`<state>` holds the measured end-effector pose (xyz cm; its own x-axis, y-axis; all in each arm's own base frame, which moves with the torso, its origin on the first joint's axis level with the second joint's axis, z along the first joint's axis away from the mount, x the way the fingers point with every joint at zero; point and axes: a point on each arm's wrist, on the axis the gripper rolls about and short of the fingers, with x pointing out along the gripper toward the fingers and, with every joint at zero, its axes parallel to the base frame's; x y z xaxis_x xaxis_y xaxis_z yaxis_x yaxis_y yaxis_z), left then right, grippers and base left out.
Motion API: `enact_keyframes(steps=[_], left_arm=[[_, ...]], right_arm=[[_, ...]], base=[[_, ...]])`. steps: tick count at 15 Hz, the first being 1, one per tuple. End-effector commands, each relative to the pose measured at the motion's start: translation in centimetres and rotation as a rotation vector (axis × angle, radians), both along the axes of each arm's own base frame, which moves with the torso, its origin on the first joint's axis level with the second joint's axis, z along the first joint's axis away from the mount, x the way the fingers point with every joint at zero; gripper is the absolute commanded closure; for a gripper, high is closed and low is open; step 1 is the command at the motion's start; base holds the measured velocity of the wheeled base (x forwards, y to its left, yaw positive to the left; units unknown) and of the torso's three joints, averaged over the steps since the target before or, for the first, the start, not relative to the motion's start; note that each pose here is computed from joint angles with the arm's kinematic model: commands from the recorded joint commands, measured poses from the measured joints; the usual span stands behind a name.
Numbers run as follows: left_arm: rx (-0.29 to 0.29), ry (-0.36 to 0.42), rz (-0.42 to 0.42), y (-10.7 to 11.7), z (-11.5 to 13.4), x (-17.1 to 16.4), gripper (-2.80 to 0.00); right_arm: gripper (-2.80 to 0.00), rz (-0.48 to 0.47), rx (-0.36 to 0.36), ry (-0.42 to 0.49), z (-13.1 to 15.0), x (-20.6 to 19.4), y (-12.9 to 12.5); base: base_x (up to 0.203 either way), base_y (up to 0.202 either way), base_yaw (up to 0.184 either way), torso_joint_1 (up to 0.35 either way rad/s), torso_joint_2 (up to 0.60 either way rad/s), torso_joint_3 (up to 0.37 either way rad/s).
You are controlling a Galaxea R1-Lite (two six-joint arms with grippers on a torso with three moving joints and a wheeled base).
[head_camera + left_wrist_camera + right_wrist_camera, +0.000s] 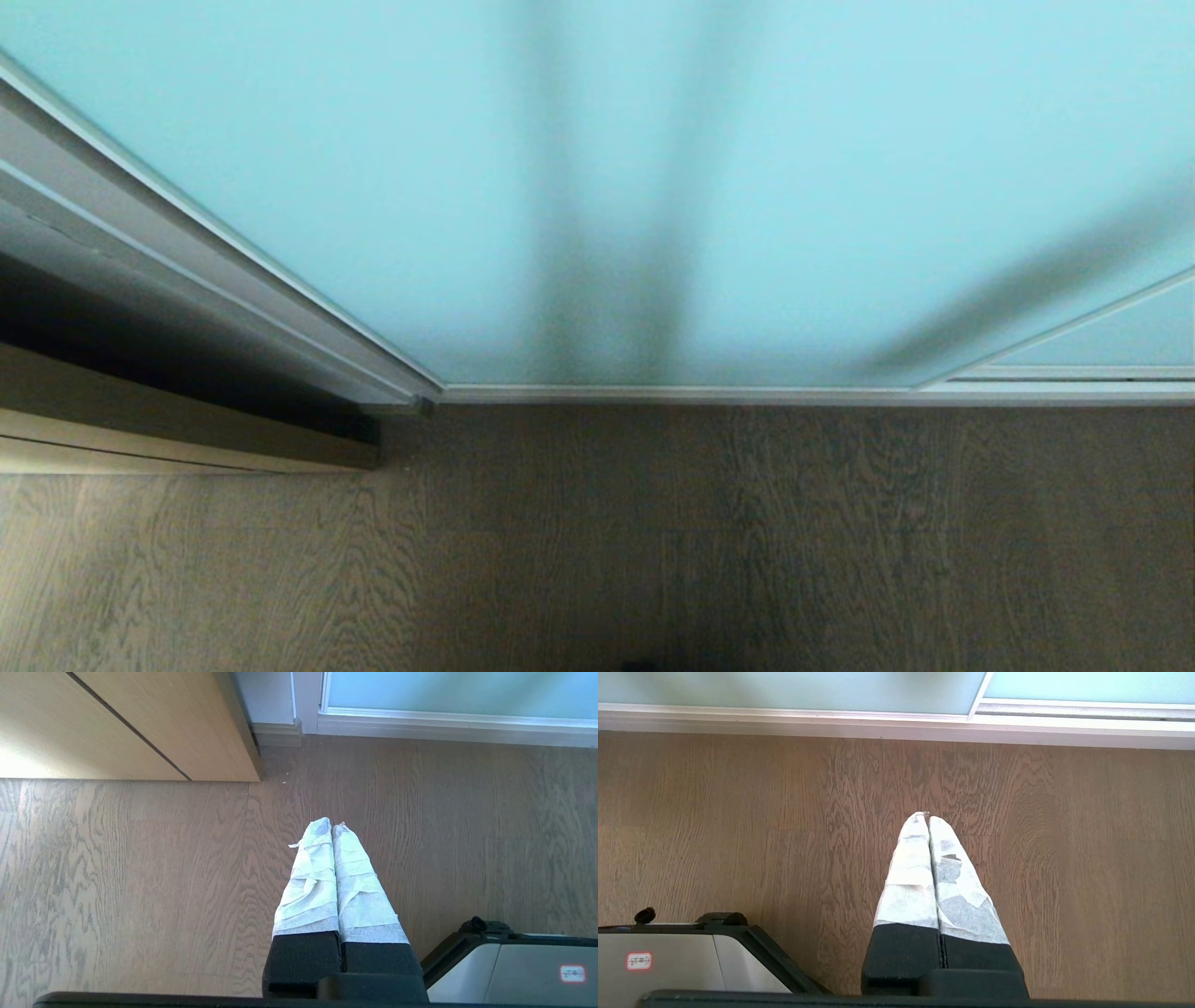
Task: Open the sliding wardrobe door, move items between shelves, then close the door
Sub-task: Open the door
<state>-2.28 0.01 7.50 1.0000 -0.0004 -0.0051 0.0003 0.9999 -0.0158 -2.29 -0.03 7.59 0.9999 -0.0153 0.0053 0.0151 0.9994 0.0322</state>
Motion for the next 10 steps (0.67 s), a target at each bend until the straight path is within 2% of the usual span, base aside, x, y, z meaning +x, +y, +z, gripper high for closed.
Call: enact_keyframes(steps=[1, 4, 7, 10], left_arm=[[-0.001, 0.001, 0.000, 0.00, -0.04, 0.01, 0.00], [-0.001, 0.001, 0.000, 0.00, -0.04, 0.01, 0.00], [-0.001, 0.001, 0.000, 0.00, -0.04, 0.01, 0.00], [-0.001, 0.002, 0.000, 0.00, -0.03, 0.02, 0.00]], right_arm=[[0.00, 0.001, 0.000, 0.000, 0.01, 0.00, 0.00], [0.00, 0.000, 0.000, -0.001, 0.00, 0.00, 0.00], [0.00, 0.005, -0.032, 0.008, -0.11, 0.01, 0.01], [0.00, 0.009, -0.124, 0.006, -0.06, 0.00, 0.02]], base=[[0.000, 0.000, 0.000, 0.000, 0.00, 0.000], [0.000, 0.000, 0.000, 0.000, 0.00, 0.000], [0.000, 0.000, 0.000, 0.000, 0.00, 0.000], [0.000, 0.000, 0.000, 0.000, 0.00, 0.000]])
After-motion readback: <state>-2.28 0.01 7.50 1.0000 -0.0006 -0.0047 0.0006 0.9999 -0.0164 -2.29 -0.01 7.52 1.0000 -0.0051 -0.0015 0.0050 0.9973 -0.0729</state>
